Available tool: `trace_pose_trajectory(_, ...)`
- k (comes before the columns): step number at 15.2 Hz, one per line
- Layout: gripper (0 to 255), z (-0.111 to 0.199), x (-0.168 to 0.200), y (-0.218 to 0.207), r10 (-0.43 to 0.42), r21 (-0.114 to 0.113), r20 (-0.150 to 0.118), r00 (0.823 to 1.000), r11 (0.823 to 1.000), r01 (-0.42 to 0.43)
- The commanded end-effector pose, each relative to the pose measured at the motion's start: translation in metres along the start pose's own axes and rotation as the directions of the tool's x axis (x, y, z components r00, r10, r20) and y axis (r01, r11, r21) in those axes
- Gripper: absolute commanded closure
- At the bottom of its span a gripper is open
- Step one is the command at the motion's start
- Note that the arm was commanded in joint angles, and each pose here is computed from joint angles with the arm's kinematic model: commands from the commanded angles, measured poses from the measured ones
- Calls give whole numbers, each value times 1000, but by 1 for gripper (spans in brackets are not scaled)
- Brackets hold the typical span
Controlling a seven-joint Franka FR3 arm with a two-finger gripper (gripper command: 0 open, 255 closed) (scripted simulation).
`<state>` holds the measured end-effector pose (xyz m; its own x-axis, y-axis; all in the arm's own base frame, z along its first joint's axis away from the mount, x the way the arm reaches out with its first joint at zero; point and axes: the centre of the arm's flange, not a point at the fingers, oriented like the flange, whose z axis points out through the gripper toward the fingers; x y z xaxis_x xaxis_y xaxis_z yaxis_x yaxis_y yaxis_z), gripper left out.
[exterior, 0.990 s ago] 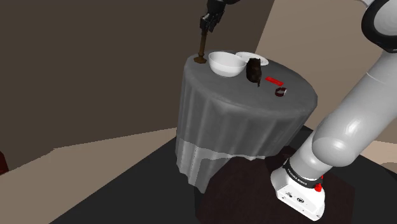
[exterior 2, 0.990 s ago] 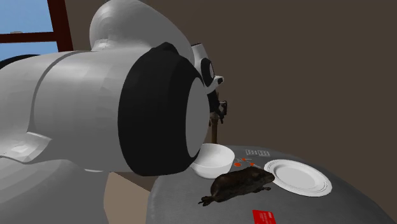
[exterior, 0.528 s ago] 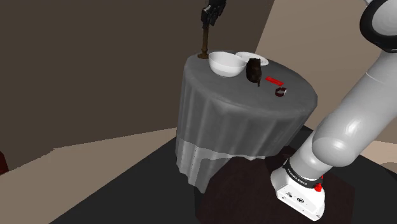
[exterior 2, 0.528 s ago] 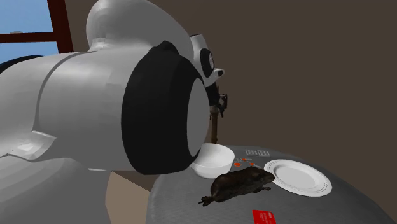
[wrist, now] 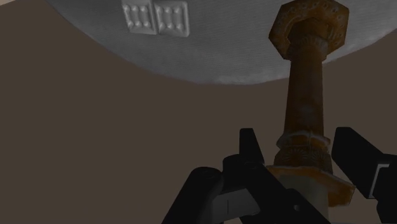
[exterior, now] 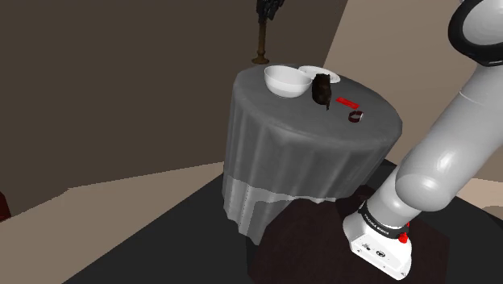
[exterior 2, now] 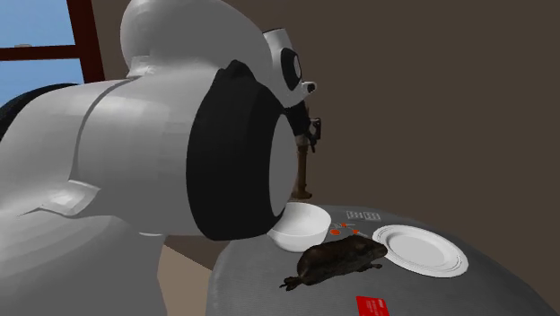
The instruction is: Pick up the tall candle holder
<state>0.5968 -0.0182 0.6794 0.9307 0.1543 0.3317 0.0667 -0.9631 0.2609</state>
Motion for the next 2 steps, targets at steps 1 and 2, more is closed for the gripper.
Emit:
trace_pose_trajectory(1,255,-7,1,2,0,0,0,1000,1000,0)
trace_pose_trajectory(2,255,-7,1,2,0,0,0,1000,1000,0)
